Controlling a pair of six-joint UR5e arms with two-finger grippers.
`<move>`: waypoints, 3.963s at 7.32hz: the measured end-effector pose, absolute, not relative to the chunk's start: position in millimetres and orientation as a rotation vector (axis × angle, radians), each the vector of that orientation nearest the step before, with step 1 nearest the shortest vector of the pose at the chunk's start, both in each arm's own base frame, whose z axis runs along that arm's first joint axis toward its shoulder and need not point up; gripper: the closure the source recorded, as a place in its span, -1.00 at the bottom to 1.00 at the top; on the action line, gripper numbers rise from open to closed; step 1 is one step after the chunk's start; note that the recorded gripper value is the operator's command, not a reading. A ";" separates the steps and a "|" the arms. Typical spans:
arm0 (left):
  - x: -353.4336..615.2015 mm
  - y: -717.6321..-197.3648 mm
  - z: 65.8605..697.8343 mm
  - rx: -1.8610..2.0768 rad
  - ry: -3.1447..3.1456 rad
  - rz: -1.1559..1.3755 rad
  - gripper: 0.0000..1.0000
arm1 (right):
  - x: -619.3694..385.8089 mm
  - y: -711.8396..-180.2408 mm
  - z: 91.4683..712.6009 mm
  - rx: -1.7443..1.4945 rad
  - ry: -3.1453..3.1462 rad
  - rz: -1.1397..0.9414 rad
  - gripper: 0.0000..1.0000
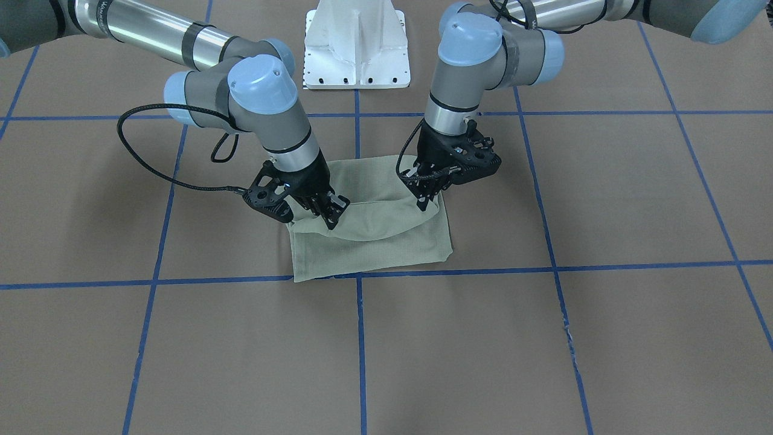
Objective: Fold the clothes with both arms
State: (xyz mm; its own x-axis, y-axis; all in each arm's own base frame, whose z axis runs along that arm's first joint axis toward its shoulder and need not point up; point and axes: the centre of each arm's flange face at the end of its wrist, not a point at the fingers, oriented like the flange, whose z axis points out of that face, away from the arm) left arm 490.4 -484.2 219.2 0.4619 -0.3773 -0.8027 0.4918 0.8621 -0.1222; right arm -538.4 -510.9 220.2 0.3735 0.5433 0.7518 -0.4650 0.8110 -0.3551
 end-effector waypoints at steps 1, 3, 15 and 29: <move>485.9 -521.2 238.2 0.177 0.909 -0.521 -0.98 | -540.9 -537.1 232.8 -0.080 -0.984 0.673 -1.00; 460.3 -589.8 281.8 0.264 0.852 -0.489 -0.99 | -526.6 -588.0 261.4 -0.054 -0.957 0.702 -1.00; 376.5 -588.7 305.2 0.342 0.884 -0.222 -0.99 | -568.8 -570.2 245.3 -0.133 -0.858 0.543 0.99; 320.7 -555.4 306.8 0.342 0.946 -0.174 -0.99 | -424.3 -585.3 253.9 -0.084 -0.802 0.510 -1.00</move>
